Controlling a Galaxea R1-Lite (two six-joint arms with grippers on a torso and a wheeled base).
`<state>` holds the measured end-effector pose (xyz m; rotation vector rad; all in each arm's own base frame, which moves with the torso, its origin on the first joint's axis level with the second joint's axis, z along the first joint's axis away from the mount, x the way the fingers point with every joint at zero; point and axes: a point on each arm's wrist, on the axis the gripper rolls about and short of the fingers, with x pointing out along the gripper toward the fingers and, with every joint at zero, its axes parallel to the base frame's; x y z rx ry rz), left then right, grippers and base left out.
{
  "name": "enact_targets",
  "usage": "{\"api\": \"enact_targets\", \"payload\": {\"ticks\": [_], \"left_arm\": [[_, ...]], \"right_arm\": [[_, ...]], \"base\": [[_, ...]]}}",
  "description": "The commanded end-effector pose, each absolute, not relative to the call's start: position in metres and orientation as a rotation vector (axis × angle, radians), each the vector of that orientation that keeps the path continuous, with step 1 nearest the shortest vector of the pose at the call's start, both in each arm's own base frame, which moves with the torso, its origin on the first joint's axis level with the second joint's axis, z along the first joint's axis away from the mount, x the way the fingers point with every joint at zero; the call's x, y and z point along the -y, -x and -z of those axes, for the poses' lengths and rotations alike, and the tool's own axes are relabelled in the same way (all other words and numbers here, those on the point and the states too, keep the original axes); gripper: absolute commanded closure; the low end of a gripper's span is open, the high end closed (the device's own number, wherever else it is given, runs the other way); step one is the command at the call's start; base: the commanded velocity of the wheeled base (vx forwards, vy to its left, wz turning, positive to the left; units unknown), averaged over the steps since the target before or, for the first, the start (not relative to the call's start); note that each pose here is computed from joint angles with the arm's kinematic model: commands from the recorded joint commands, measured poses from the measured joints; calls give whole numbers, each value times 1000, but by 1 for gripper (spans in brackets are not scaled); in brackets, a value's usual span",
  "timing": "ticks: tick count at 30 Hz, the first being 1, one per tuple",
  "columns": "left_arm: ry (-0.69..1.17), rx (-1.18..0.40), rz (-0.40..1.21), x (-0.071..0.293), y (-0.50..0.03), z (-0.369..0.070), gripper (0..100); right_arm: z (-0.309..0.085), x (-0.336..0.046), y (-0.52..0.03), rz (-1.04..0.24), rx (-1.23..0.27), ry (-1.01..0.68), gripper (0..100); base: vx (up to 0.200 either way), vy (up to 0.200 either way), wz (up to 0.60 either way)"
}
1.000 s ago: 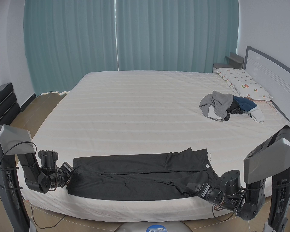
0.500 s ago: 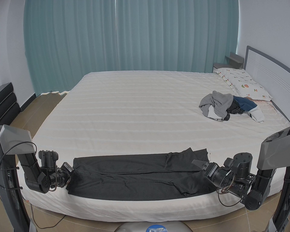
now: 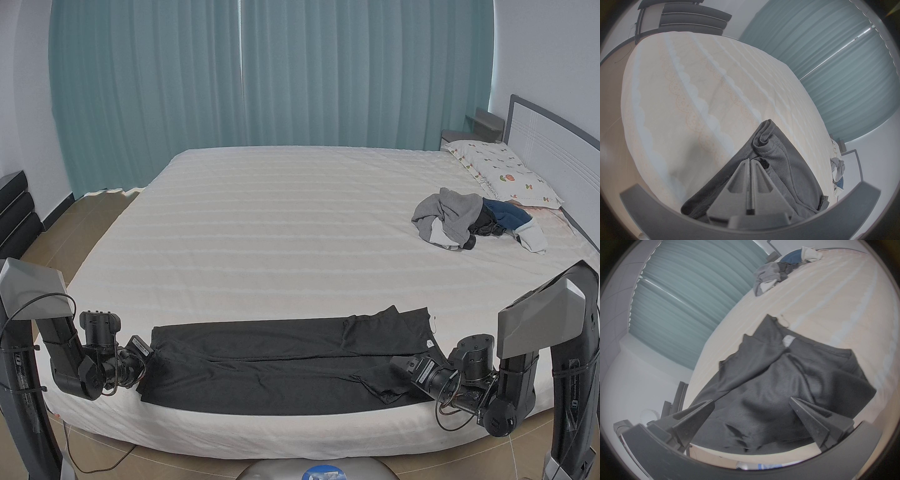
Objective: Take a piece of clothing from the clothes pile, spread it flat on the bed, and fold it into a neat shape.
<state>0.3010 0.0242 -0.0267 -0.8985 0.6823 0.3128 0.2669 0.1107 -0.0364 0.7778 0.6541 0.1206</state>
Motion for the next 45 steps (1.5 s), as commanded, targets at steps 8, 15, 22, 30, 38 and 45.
{"api": "enact_targets", "payload": {"ticks": [8, 15, 22, 30, 38, 45], "left_arm": [[910, -673, -310, -26, -301, 24, 100], [906, -668, -309, -27, -302, 24, 100], [923, -540, -327, -43, -306, 10, 100], [962, -491, -327, -49, -308, 7, 100], [1007, -479, -320, -48, -307, 2, 100], [1003, -485, -302, -43, -308, 1, 100]], "right_arm": [[27, -100, -273, -105, -601, -798, 0], [-11, -106, -274, -189, -487, -819, 0], [-28, -88, -295, -166, -383, -931, 0], [-11, -85, -306, -143, -455, -1134, 0], [-1, -81, -306, -112, -480, -1148, 0], [9, -82, -304, -91, -514, -1140, 0]], "base": [[0, 0, 0], [0, 0, 0], [0, 0, 0], [0, 0, 0], [0, 0, 0], [200, -200, 0]]}}
